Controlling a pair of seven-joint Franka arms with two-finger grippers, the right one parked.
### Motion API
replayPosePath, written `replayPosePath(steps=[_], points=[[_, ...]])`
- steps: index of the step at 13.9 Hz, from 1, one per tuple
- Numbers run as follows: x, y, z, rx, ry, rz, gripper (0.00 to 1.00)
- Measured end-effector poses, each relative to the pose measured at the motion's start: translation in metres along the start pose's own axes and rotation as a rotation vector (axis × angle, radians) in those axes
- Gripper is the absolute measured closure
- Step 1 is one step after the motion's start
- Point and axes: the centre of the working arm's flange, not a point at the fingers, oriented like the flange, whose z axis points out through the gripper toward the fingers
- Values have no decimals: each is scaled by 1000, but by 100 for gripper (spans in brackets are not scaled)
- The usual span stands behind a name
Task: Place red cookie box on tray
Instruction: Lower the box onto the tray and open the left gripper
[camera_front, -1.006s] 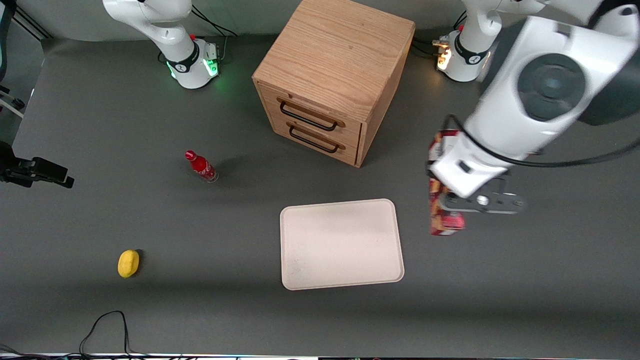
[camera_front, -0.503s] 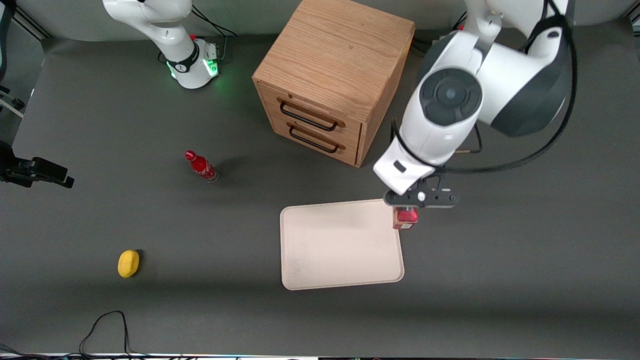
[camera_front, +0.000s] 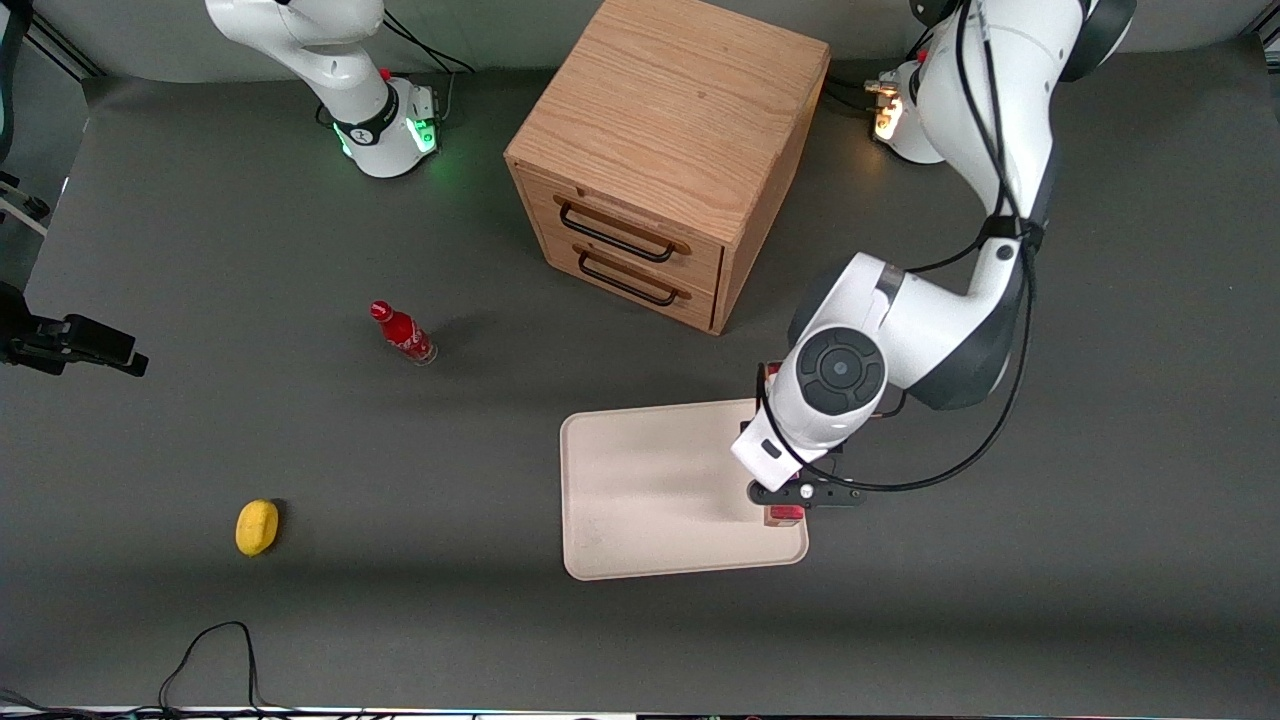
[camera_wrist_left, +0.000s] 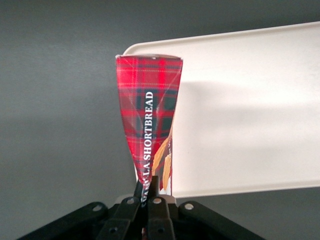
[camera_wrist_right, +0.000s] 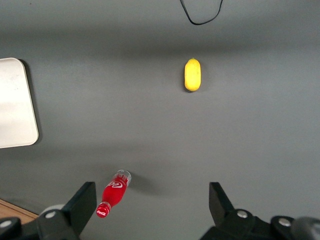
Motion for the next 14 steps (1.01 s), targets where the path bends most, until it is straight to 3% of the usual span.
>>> replayPosePath(steps=[8, 12, 14], points=[[10, -3, 85, 8, -24, -26, 98], [18, -5, 83, -21, 24, -89, 98], [20, -6, 87, -25, 29, -96, 98]])
